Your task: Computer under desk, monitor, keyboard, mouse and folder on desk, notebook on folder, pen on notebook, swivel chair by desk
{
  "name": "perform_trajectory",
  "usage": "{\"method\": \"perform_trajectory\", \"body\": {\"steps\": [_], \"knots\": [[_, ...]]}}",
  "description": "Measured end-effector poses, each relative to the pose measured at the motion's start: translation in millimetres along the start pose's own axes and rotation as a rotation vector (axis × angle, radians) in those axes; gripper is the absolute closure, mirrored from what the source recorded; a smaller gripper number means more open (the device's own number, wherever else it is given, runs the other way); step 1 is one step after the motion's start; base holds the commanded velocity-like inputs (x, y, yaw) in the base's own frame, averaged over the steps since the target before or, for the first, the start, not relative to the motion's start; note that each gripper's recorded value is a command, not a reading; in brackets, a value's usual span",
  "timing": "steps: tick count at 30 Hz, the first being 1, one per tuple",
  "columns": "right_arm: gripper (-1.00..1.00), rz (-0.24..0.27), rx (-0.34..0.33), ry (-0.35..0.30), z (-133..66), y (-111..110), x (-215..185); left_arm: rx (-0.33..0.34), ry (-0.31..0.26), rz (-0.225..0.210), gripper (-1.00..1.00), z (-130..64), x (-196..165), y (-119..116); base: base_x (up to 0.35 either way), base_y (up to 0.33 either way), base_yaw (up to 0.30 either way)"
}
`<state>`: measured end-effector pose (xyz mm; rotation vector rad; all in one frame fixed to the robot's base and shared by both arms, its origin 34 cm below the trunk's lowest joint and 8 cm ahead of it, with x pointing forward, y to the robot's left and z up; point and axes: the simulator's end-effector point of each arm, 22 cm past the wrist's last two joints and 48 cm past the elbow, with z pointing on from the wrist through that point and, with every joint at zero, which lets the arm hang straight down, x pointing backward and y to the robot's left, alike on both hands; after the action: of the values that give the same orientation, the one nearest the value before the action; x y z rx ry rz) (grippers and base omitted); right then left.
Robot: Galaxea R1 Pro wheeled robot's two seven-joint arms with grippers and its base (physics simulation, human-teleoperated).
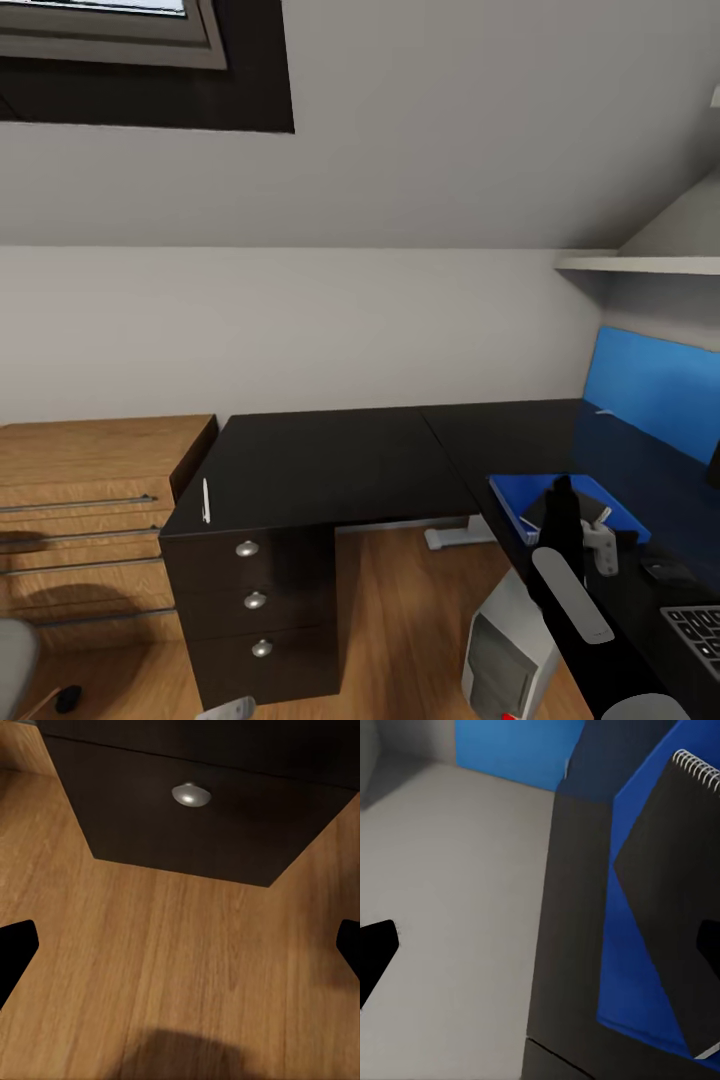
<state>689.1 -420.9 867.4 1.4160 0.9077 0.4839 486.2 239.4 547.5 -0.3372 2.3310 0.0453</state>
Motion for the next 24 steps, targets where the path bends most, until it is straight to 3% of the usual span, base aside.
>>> {"method": "perform_trajectory", "body": {"steps": [7, 10, 11, 16, 24], "knots": [[-1.00, -0.021, -0.077, 0.001, -2.0, 30, -1, -0.002, 0.007, -0.001, -1.00, -8.2, -8, -1, 0.000, 0.000, 0.000], [-1.00, -0.070, -0.134, 0.005, -5.0, 47, 2, -0.007, 0.021, 0.003, -1.00, -11.3, -6, 0, 0.000, 0.000, 0.000], [-1.00, -0.127, -0.185, 0.013, -10.2, 60, 9, -0.011, 0.038, 0.008, -1.00, -11.9, 1, 2, 0.000, 0.000, 0.000], [-1.00, -0.247, -0.283, 0.042, -26.1, 87, 30, -0.016, 0.054, 0.017, -1.00, -17.4, 3, 3, 0.000, 0.000, 0.000], [-1.00, -0.351, -0.362, 0.131, -54.1, 114, 69, -0.013, 0.056, 0.020, -1.00, -26.8, -5, 1, 0.000, 0.000, 0.000]]}}
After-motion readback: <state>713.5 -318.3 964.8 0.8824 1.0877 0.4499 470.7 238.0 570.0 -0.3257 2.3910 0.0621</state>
